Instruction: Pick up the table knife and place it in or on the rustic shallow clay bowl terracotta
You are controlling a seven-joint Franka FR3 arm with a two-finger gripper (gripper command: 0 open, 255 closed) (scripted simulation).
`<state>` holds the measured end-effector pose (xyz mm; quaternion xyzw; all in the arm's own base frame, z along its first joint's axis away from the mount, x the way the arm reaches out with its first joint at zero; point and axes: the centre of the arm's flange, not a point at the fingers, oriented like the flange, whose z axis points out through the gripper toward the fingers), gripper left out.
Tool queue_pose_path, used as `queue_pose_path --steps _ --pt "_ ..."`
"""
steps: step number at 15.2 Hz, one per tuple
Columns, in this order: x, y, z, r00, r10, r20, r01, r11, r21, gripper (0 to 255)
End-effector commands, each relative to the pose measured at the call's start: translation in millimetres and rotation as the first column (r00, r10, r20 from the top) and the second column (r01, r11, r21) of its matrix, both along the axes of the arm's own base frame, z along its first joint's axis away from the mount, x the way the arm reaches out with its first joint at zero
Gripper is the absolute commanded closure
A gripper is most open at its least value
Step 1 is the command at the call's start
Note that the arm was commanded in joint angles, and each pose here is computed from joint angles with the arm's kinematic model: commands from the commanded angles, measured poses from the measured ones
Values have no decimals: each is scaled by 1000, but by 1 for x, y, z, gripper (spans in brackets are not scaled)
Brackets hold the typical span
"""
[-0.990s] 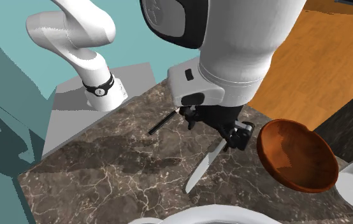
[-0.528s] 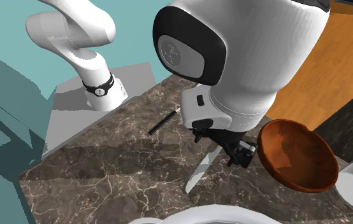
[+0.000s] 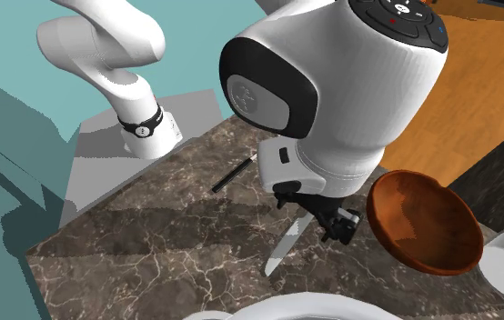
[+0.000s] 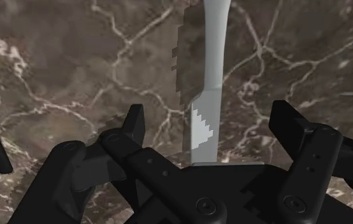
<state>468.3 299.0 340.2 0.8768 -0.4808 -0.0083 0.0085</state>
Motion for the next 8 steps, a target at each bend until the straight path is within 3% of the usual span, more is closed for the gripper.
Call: queue_pose_path --steps 1,2,3,8 --pt "0 0 0 1000 0 0 0 1000 0 0" --pt "0 0 0 1000 0 0 0 1000 0 0" --pt "0 0 0 1000 0 0 0 1000 0 255" --pt "0 0 0 1000 0 0 0 1000 0 255"
